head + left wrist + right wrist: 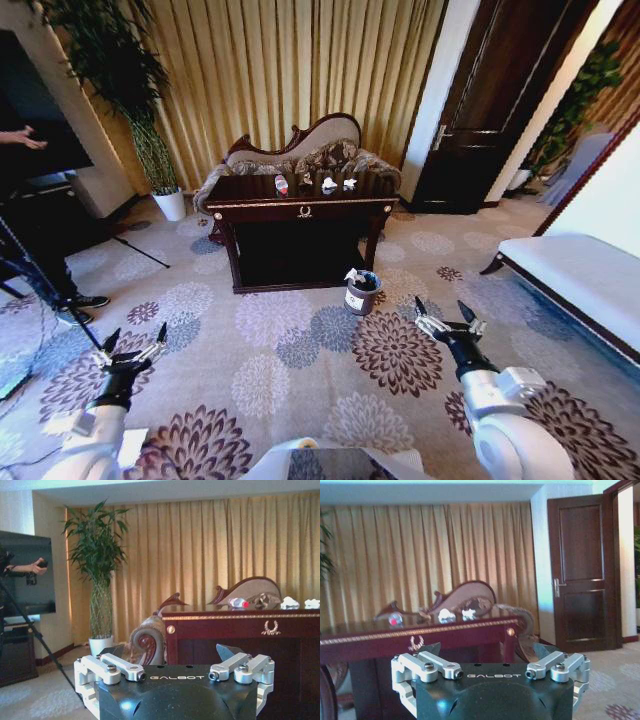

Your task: Move to the front of the table and place the trash on the table into the trash bin.

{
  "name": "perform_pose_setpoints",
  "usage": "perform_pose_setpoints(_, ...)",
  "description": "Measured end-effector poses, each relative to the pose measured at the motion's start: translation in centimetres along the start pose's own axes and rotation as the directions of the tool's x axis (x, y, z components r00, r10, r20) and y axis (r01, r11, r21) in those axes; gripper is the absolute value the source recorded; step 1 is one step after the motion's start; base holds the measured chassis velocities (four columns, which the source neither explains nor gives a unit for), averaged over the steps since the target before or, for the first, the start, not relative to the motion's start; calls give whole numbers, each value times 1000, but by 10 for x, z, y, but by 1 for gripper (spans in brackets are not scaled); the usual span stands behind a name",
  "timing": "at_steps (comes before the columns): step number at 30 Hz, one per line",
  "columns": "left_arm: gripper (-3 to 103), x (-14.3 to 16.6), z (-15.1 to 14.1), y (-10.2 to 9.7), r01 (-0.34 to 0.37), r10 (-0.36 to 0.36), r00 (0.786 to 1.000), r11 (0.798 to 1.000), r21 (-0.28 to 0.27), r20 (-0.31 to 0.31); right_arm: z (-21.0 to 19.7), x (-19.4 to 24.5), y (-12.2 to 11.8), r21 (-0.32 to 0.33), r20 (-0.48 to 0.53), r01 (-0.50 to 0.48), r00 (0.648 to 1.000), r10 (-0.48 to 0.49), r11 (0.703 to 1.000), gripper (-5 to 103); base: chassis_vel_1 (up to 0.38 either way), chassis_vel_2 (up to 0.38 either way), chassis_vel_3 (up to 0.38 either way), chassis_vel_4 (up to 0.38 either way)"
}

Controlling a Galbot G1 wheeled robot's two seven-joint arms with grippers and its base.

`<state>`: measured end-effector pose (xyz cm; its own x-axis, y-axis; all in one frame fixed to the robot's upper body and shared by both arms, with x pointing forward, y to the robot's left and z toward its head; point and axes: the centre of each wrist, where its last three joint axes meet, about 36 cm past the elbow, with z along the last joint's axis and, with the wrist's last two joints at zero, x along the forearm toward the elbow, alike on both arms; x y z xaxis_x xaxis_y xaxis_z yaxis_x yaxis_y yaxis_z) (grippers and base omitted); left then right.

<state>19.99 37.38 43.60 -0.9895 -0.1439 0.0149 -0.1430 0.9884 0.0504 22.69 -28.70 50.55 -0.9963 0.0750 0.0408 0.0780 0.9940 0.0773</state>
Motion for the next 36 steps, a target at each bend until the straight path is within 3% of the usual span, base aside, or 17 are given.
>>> perform_pose_setpoints(5, 100, -3, -18, -6, -16, 16, 1000, 1000, 8, 2, -20, -1, 5, -8, 24, 18, 1000, -18, 1000, 100, 0, 0, 0, 0)
perform_pose_setpoints(10, 100, -5, -55, -13, -29, 32, 997, 999, 40, -66, -22, -2, 4, 47, 32, 18, 999, -19, 999, 100, 0, 0, 0, 0)
perform_pose_setpoints(14, 100, -13, -85, -14, -43, 46, 997, 998, 34, -68, -9, -9, -2, 97, 31, 14, 999, -17, 995, 100, 0, 0, 0, 0)
perform_pose_setpoints(19, 100, -21, -113, -20, -59, 62, 993, 998, 39, -99, 4, -16, -8, 101, 17, -2, 1000, 0, 995, 100, 0, 0, 0, 0)
perform_pose_setpoints(36, 100, -22, -103, -28, -82, 80, 994, 996, -18, -72, -12, -17, -1, 84, 47, 30, 998, -34, 996, 100, 0, 0, 0, 0)
